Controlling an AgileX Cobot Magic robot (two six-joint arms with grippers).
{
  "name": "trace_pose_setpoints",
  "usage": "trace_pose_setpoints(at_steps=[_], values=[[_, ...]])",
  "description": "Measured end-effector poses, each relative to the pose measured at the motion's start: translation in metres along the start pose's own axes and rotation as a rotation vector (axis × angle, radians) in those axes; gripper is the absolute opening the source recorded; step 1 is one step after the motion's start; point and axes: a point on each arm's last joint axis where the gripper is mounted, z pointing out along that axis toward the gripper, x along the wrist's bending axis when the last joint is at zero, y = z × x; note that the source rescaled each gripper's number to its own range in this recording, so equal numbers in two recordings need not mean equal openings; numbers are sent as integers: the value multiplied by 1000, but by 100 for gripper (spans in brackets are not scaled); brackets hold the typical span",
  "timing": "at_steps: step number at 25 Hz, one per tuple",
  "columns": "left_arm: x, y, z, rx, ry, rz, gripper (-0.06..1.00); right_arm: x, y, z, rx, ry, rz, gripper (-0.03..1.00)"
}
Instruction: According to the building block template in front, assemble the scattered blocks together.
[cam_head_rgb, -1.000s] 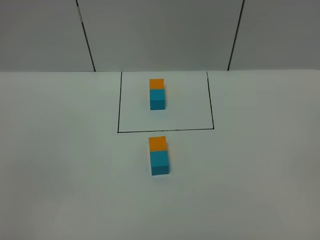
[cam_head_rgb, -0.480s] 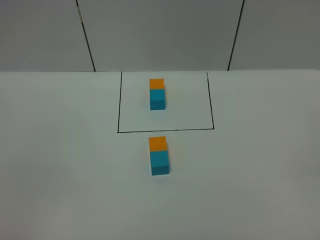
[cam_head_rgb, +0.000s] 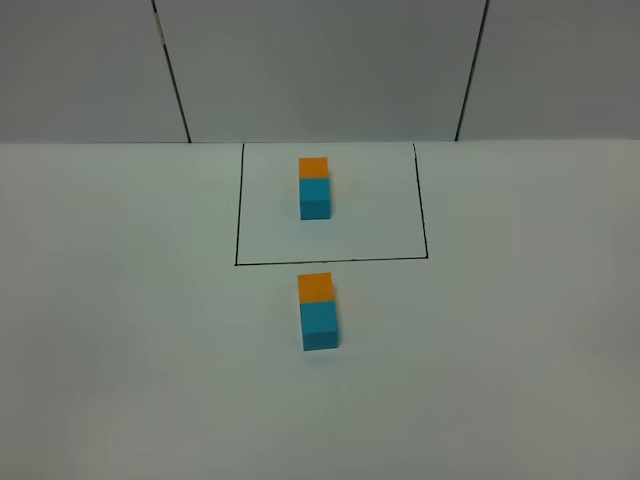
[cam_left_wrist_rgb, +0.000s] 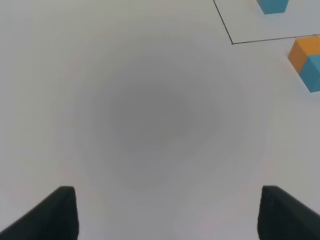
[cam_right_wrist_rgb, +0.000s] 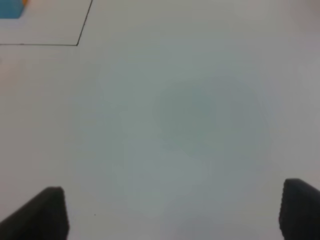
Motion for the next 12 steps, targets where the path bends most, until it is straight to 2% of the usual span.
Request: trace_pose_setpoints(at_steps=[12], values=[[0,0,0,0,0,0,66,0,0,0,0,0,0,73]])
